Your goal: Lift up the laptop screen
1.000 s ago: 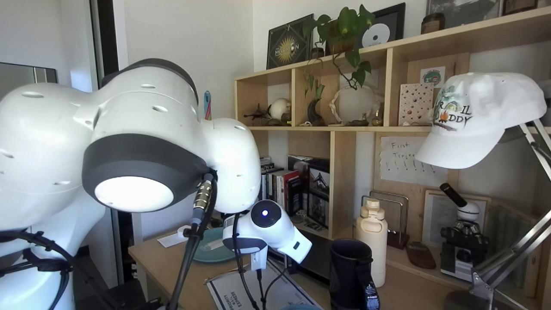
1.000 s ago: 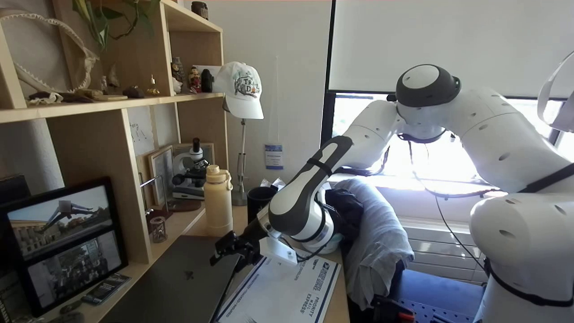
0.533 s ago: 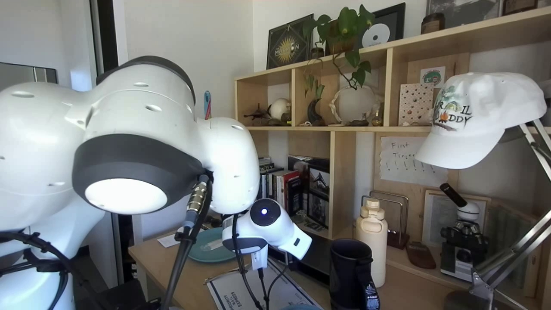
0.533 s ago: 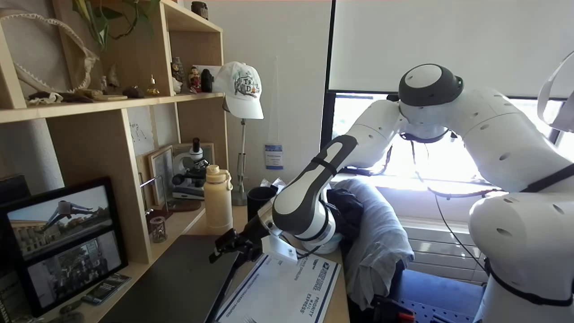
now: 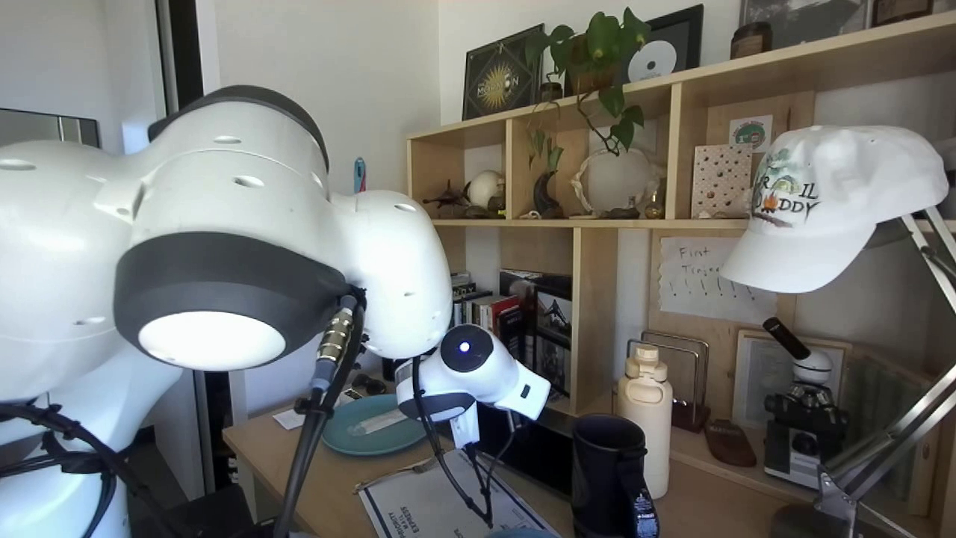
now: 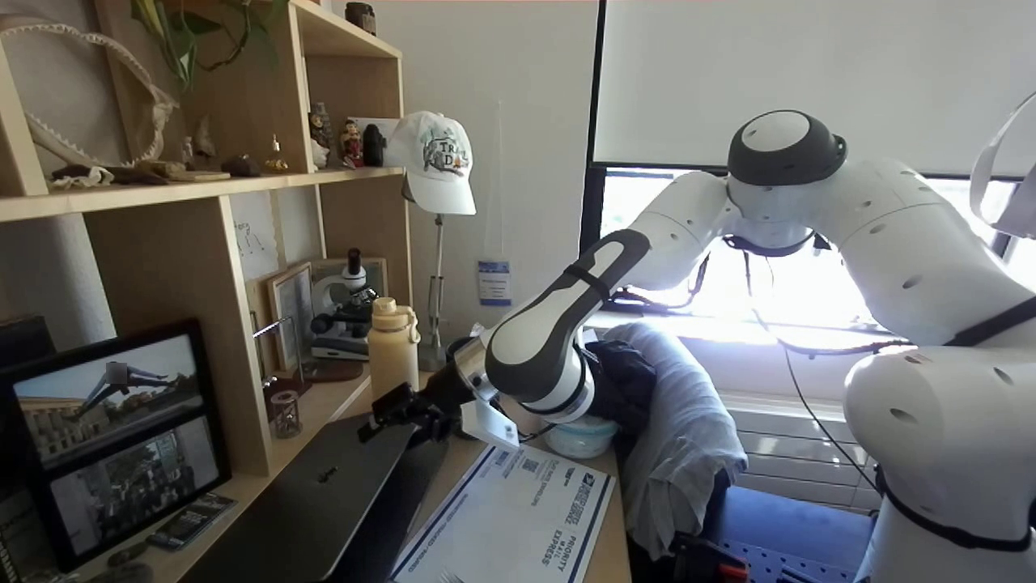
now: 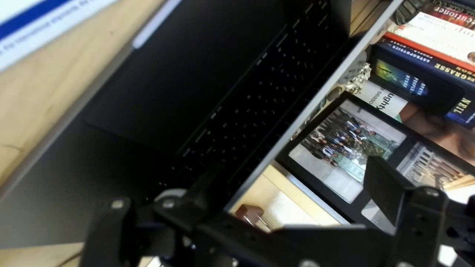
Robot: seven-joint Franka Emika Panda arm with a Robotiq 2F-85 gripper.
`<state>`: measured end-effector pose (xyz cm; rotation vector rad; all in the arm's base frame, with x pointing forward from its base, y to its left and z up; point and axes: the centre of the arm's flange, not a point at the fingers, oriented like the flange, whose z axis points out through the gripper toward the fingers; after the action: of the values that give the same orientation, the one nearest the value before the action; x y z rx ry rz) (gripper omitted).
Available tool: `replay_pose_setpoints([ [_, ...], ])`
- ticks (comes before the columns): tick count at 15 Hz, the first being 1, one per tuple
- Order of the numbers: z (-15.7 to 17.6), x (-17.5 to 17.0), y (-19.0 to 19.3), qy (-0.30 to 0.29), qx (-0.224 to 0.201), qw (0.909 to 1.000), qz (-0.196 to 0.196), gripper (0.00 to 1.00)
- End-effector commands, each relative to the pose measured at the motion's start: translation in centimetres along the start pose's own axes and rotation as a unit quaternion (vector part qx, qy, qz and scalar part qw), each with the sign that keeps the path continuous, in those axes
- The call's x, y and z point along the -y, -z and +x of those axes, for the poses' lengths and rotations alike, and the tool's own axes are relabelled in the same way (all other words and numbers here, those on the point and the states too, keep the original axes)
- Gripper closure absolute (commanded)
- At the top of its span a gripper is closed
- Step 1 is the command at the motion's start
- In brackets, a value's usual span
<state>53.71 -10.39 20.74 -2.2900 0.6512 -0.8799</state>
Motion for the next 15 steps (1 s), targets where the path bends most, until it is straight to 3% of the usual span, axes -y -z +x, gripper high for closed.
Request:
replay_pose_setpoints([
  [1,1.7,2.5,-0.8,0.039,-0.048,0.9977,0.028,0.0],
  [8,3.4,3.9,-1.5,0.076,-0.064,0.9939,0.048,0.0],
  [15,4.2,5.7,-2.6,0.148,-0.071,0.9842,0.067,0.0],
])
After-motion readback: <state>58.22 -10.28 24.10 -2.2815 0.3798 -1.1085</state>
